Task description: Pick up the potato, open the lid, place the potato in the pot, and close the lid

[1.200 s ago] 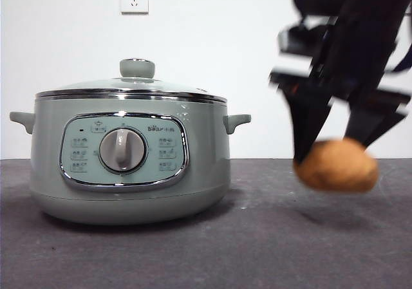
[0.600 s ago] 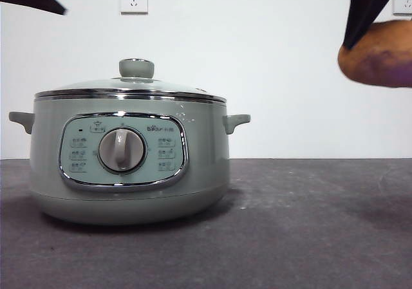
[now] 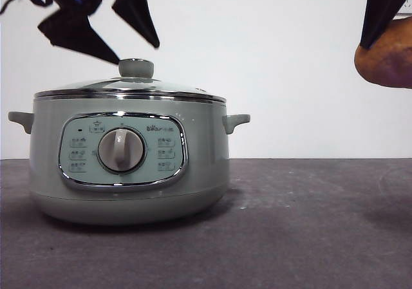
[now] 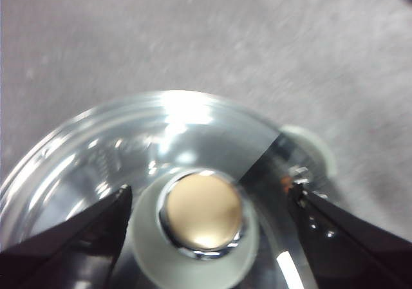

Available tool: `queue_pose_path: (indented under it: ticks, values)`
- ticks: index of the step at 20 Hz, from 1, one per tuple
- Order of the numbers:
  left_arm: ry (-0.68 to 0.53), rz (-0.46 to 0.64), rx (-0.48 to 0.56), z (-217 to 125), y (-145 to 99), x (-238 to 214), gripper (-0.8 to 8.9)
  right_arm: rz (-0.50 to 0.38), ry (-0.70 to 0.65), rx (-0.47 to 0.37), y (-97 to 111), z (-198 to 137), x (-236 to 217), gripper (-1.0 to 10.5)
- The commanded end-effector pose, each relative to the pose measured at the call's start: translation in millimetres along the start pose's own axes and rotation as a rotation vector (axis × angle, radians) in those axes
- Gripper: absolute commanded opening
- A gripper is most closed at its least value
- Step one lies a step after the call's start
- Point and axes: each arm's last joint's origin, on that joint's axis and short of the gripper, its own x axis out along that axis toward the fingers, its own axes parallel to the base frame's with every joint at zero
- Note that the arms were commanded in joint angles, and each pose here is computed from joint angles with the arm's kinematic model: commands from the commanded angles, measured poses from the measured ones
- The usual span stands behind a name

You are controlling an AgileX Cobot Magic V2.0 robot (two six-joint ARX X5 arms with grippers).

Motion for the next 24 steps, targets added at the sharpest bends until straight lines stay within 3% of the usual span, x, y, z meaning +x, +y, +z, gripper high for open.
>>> queue_pose_path:
  ticks: [1,5,6,8,9,17,24]
  values:
    - [0.022,0.011,0.015,-3,1,10,4.05,0.001,-0.006,0.008,0,0,-1,-0.1]
    - [0.053,0.014,0.011,-6,2,16,3.95,0.001,-0.006,0.008,0,0,-1,-0.1]
    - [0.055,0.013,0.011,-7,2,16,3.18,0.001,-0.006,0.008,0,0,-1,-0.1]
    - [0.073,0.013,0.015,-8,1,16,0.43,0.001,-0.006,0.008,0,0,-1,-0.1]
    - [0.080,0.013,0.025,-9,1,16,-0.18,0.001,-0.006,0.008,0,0,-1,-0.1]
    - [-0.006,0.008,0.044,0,-2,5,-0.09,0.001,-0.008,0.008,0,0,-1,-0.1]
    - [-0.236,-0.014,0.076,19,-14,-70,-0.09,0.022,-0.077,0.007,2,7,-1,-0.1]
